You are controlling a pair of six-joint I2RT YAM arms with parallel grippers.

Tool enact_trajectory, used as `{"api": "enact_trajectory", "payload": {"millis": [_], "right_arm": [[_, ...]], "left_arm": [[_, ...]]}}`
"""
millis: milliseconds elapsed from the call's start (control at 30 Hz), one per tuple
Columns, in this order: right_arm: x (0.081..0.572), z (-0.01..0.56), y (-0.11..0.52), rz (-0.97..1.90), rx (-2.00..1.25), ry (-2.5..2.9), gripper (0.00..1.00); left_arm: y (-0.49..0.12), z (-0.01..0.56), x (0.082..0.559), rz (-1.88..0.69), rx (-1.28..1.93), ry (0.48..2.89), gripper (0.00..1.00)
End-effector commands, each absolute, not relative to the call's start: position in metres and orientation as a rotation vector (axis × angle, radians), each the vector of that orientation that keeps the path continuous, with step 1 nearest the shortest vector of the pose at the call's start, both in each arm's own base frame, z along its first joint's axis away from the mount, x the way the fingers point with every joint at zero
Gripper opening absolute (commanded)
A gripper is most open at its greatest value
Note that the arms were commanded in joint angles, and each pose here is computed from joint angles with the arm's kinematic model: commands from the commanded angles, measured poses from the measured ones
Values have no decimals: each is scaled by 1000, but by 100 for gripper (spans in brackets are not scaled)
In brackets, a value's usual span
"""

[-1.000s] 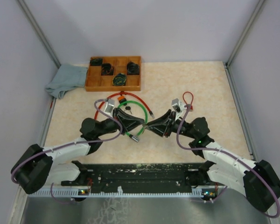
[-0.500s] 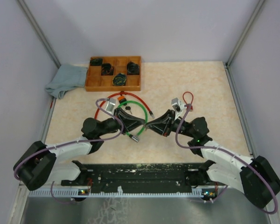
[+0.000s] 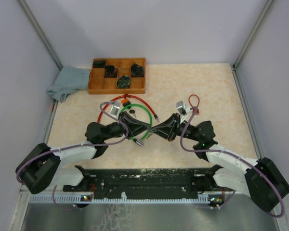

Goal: Unlock with the key

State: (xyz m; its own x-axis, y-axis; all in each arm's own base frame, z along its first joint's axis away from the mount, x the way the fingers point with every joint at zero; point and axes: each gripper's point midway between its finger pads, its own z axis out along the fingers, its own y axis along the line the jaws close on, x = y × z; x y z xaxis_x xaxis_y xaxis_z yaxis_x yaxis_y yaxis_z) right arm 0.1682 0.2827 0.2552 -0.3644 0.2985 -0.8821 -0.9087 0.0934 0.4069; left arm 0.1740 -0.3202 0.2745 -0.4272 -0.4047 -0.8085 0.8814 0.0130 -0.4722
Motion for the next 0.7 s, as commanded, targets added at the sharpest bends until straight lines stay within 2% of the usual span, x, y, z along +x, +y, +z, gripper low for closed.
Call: {"api": "enact_trajectory", "payload": {"millis": [0, 200, 300, 467, 667], "right_arm": [[164, 269, 280, 1485, -700, 1259, 0], [175, 252, 275, 1397, -649, 1350, 0], [182, 243, 271, 1343, -614, 1398, 0], [191, 227, 267, 1281, -583, 1461, 0], [197, 211, 265, 1244, -565, 1507, 0]], "left_arm": [[-320, 287, 173, -1614, 543, 1230, 5], [-315, 262, 198, -1477, 418, 1456, 43], [-307, 237, 215, -1354, 308, 1662, 56], [-283, 183, 225, -1121, 121, 2046, 64], [-267, 139, 216, -960, -41, 2352, 66]]}}
